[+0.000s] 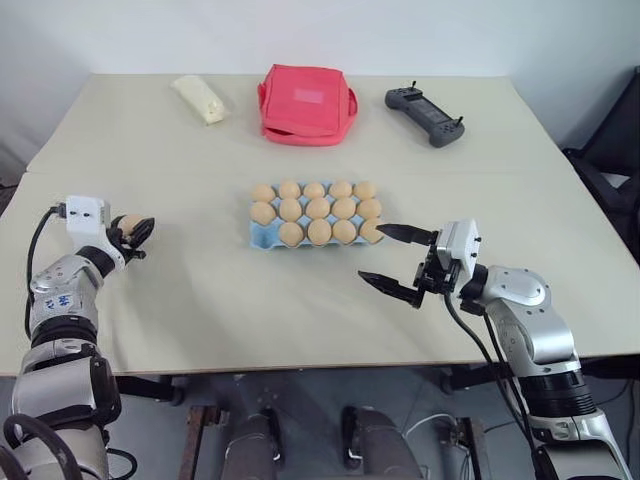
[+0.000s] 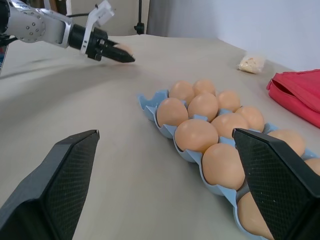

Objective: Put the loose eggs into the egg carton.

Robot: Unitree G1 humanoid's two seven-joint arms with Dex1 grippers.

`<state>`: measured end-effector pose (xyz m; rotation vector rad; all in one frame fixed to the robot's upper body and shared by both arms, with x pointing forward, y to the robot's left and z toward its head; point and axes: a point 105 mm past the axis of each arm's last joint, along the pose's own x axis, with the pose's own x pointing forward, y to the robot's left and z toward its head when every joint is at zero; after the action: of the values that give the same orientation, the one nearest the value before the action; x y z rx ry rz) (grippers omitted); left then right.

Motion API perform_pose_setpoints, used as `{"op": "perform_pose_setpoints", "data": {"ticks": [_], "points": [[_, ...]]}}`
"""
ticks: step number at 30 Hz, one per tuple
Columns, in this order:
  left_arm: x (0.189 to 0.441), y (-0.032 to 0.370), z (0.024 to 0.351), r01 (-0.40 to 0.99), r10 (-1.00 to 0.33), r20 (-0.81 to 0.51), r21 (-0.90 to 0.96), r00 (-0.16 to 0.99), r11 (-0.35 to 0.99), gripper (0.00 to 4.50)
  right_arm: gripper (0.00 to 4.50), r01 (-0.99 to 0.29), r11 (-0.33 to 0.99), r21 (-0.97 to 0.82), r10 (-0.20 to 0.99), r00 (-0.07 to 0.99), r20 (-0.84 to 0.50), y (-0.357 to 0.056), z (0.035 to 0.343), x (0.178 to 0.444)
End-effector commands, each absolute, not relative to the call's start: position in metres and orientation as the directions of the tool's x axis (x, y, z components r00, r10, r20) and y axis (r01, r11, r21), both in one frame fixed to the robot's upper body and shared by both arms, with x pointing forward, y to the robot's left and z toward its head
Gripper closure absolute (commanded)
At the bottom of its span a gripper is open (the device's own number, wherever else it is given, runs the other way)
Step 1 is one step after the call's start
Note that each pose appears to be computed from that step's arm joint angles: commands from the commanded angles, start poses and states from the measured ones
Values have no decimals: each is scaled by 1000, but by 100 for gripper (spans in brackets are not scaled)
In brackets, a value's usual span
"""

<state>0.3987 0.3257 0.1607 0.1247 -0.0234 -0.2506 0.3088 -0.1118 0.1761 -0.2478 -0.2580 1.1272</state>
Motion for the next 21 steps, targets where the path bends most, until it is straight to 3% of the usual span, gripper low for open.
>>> {"op": "perform_pose_setpoints", "data": {"ticks": [1,6,10,16,21], "points": [[402,261,204,499,-537,115,247,836,830,270,0,-836,417,-356,907,407,106,-116,187,306],[395,185,192,720,-760,59,282,647,635,270,0,-834,423,-355,904,413,106,-117,186,308],[394,160,167,783,-812,-20,280,583,555,270,0,-833,425,-354,903,415,108,-116,184,308],[396,148,156,810,-833,-47,272,551,519,270,0,-824,446,-348,893,434,117,-118,180,307],[400,155,163,782,-813,-28,296,581,548,119,0,-822,455,-343,889,439,129,-118,179,305]]}}
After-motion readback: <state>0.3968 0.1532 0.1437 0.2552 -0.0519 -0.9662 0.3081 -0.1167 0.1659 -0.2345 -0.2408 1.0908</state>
